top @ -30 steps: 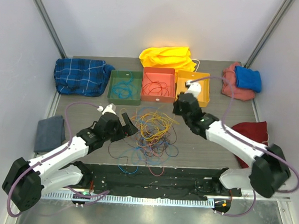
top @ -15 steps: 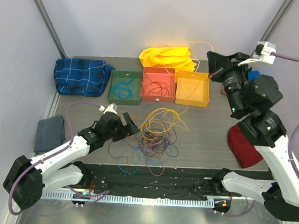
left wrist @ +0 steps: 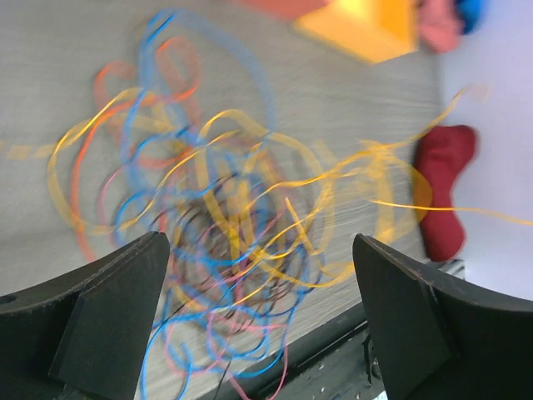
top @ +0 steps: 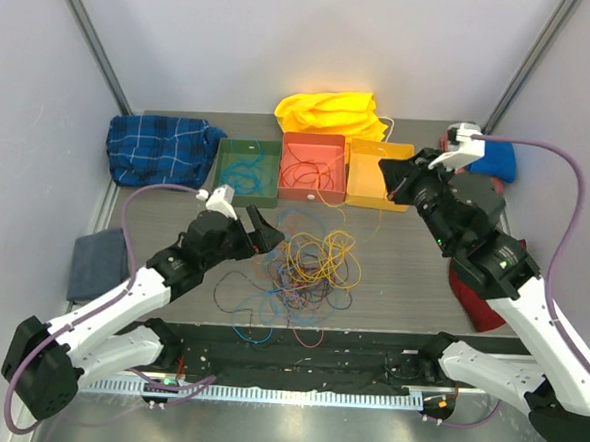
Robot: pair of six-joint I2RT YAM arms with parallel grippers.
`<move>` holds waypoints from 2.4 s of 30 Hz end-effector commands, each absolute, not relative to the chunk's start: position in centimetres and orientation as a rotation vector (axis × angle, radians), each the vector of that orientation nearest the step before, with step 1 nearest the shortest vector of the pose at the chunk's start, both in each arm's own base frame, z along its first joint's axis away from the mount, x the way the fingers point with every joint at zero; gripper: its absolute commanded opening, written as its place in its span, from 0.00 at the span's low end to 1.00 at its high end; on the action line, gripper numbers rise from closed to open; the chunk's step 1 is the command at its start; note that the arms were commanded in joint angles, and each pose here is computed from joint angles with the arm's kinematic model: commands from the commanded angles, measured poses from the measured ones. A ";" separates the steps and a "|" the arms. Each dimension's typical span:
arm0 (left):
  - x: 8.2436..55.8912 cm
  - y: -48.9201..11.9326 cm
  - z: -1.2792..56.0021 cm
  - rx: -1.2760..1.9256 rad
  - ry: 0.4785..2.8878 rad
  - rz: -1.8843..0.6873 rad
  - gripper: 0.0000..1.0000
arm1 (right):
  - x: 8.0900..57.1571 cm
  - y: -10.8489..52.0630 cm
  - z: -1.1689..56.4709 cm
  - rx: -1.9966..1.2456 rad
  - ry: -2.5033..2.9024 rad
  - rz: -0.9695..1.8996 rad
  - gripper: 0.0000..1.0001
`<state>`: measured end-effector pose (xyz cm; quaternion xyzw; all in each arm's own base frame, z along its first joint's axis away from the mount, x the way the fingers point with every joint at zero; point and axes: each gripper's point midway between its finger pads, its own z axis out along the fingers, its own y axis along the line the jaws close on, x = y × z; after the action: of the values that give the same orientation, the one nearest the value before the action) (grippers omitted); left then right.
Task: Untangle the cables
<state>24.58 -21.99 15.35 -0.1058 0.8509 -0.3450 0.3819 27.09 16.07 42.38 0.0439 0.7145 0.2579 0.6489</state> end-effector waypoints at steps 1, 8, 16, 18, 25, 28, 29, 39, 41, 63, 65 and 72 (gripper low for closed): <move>25.7 -24.5 23.2 -0.041 1.871 -0.963 0.98 | 26.4 16.7 43.4 0.101 1.593 0.671 0.01; 24.9 -30.7 22.4 0.138 1.932 -1.066 0.98 | 25.7 16.8 45.0 0.073 1.561 0.700 0.01; 23.7 -34.0 19.3 0.251 2.017 -1.077 0.95 | 24.9 16.3 46.3 0.060 1.542 0.705 0.01; 23.2 -34.3 18.2 0.273 2.046 -1.076 0.94 | 24.7 16.1 46.8 0.060 1.531 0.707 0.01; 22.4 -36.3 15.8 0.330 2.102 -1.091 0.89 | 24.7 16.8 47.8 0.043 1.523 0.741 0.01; 22.7 -37.2 14.2 0.342 2.142 -1.085 0.78 | 24.6 17.0 48.6 0.041 1.509 0.760 0.01; 22.9 -37.6 13.9 0.348 2.147 -1.090 0.67 | 24.3 17.0 49.5 0.033 1.491 0.773 0.01; 23.9 -33.8 13.4 0.237 2.233 -0.843 0.00 | 22.2 12.7 58.9 0.074 1.268 0.701 0.01; 23.5 -31.8 13.3 0.220 2.236 -0.779 0.00 | 21.8 11.9 60.4 0.084 1.226 0.685 0.01; 24.1 -20.7 9.6 -0.083 2.419 -0.338 0.24 | 22.4 10.6 58.7 0.141 1.231 0.621 0.01; 24.3 -20.8 10.5 -0.090 2.399 -0.358 0.69 | 23.1 10.8 57.0 0.147 1.269 0.595 0.01; 24.2 -20.3 13.2 -0.119 2.293 -0.435 1.00 | 26.6 11.4 51.6 0.190 1.376 0.459 0.01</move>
<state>23.81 -20.22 10.18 -0.0317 0.9266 -0.1345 0.3497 24.88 11.73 53.05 0.0639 0.6237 0.2436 0.7400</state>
